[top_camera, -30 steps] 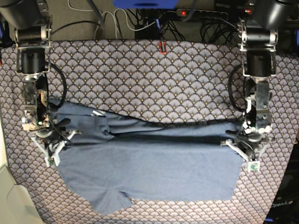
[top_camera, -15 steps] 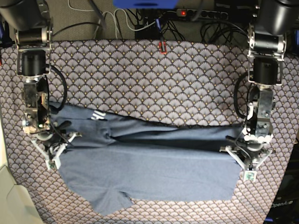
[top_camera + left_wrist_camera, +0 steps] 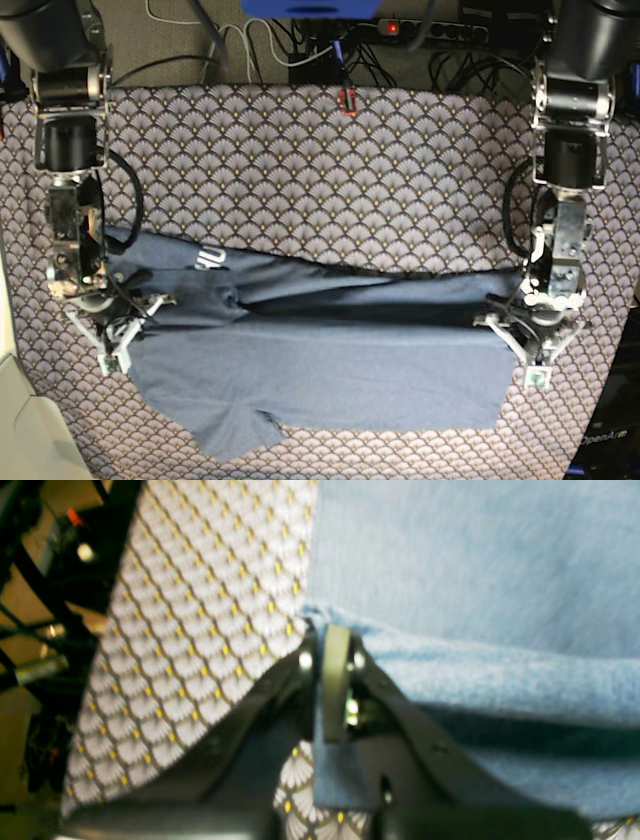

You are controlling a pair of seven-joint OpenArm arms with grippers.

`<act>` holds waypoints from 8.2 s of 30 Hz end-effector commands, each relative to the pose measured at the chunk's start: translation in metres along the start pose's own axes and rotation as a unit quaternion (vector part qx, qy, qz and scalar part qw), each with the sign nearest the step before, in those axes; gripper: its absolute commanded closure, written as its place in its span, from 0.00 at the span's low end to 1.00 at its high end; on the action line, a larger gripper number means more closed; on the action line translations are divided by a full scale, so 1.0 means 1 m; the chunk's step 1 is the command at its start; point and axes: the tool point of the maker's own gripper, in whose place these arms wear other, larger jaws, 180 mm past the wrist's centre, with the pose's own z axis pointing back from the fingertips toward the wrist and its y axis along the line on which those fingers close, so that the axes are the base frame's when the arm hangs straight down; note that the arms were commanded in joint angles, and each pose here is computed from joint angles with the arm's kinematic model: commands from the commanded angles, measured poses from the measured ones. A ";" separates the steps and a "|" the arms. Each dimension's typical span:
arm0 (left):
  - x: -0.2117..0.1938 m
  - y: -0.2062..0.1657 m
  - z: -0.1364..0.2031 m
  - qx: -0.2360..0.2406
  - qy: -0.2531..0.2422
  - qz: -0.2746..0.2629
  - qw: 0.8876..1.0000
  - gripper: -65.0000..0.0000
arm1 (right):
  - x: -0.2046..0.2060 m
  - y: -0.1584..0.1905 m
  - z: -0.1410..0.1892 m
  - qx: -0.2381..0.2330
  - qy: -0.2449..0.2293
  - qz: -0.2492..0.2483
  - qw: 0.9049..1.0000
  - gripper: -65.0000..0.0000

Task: Fold the T-shirt properly
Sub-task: 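Lay the folded shoulder edge down and open both grippers, then grasp the folded edge with both grippers and drag it toward the collar, then regrasp the shirt corner with the left gripper and pull it outward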

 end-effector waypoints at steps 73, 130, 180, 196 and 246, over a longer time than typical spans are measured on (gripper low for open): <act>-0.084 -0.001 0.015 0.031 -0.028 0.119 0.992 0.97 | -0.105 -0.028 0.077 -0.047 0.040 -0.008 0.998 0.50; -0.101 0.026 0.064 0.038 0.015 0.050 0.998 0.97 | -0.139 0.000 0.128 0.011 0.055 0.059 0.997 1.00; -0.124 0.071 0.102 0.062 0.011 0.093 0.994 0.62 | -0.213 0.016 0.184 0.059 0.077 0.049 0.994 1.00; -0.108 0.047 0.072 0.040 0.010 0.119 0.992 0.61 | -0.214 0.016 0.184 0.060 0.079 0.049 0.994 1.00; -0.155 0.019 0.065 0.024 0.070 0.136 0.988 0.73 | -0.207 0.014 0.179 0.056 0.071 0.050 0.995 1.00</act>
